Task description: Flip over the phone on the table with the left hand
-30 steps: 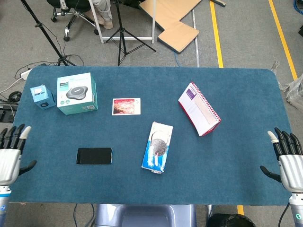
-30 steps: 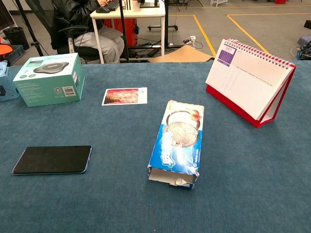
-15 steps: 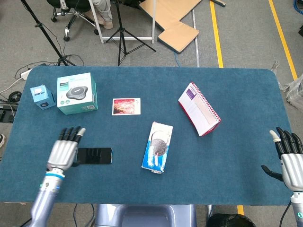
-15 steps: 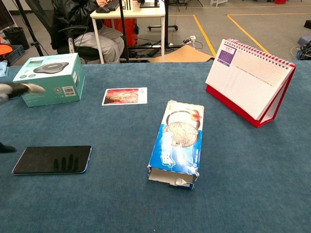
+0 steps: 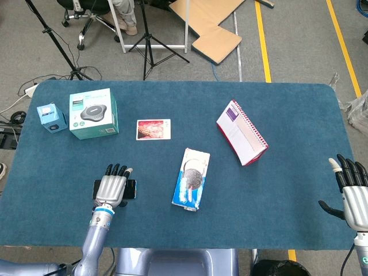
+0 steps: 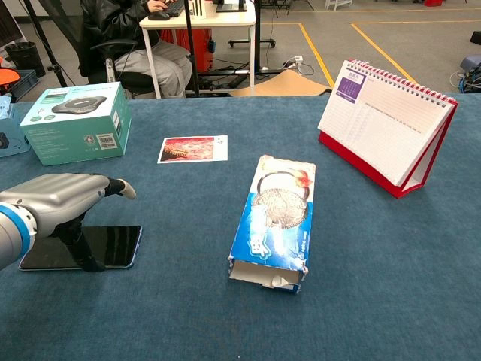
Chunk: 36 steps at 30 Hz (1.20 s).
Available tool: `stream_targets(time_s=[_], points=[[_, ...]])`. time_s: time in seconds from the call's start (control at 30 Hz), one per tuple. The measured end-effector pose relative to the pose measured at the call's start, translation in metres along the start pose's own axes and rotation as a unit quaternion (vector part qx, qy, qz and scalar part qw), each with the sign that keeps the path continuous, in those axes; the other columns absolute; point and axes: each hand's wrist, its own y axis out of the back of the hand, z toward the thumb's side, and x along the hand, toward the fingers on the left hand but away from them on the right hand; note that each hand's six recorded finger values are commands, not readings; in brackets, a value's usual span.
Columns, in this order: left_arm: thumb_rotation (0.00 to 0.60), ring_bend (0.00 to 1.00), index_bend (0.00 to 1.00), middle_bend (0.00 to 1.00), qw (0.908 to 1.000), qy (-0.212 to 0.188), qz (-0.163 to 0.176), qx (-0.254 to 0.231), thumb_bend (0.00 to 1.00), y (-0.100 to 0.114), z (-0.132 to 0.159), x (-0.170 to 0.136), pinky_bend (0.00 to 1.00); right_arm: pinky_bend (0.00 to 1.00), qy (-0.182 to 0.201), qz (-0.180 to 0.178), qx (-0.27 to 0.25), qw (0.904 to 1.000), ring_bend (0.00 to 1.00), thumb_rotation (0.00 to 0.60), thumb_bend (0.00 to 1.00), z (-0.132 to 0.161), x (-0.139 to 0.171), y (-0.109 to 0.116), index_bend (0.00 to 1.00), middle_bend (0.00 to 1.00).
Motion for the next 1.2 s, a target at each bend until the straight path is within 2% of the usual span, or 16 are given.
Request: stream_targets(time_s=[0.2, 0.47, 1.2], points=[[0.600, 0.00, 0.18, 0.11, 0.9999, 0.002, -0.009, -0.004, 0.14, -0.003, -0.004, 0.006, 0.00, 0.00, -0.001, 0.002, 0.001, 1.0000, 0.00, 0.600, 0.00, 0.000, -0.001, -0.001, 0.00, 0.00], [0.600, 0.00, 0.20, 0.13, 0.9991, -0.018, -0.030, -0.024, 0.14, -0.014, -0.003, 0.011, 0.00, 0.00, -0.002, 0.004, 0.002, 1.0000, 0.00, 0.600, 0.00, 0.000, -0.001, -0.002, 0.00, 0.00], [0.600, 0.00, 0.25, 0.20, 0.9996, -0.009, -0.019, -0.020, 0.19, -0.025, 0.005, 0.014, 0.00, 0.00, -0.006, 0.006, 0.000, 1.0000, 0.00, 0.600, 0.00, -0.003, -0.002, -0.003, 0.00, 0.00]])
